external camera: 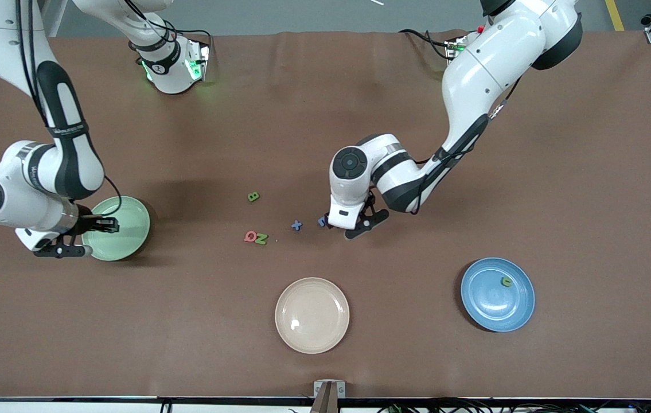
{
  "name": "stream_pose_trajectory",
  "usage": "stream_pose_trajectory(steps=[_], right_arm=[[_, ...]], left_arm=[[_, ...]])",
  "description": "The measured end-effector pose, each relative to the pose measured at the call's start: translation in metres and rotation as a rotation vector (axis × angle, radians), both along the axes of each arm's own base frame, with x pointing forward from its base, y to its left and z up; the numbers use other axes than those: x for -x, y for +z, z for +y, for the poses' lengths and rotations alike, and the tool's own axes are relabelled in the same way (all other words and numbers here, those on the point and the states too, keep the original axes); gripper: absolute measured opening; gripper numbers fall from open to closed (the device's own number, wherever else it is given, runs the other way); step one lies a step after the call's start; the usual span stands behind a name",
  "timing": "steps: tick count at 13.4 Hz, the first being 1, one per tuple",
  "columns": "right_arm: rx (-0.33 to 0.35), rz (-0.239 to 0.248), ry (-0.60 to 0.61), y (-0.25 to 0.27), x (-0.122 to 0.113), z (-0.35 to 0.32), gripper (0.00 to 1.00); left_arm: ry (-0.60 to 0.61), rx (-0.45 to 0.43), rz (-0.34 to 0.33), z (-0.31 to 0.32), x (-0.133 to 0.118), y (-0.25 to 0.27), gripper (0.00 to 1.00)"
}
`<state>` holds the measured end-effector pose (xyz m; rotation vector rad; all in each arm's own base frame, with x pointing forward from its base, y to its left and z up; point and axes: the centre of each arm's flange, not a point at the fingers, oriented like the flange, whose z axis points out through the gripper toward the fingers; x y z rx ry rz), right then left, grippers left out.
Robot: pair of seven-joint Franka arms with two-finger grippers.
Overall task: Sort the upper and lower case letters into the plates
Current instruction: 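Release the G on the green plate while the left gripper grasps the p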
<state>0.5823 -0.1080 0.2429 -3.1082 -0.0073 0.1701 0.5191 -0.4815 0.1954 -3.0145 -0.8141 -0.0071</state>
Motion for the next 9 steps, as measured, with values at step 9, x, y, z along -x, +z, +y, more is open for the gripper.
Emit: stream_pose_trajectory(steps=[9], right_arm=[[0.006, 0.014, 0.019, -0.052, 0.039, -0.003, 0.34]], left_arm=[[0.057, -0.002, 0.01, -0.011, 0.011, -0.006, 0.77]])
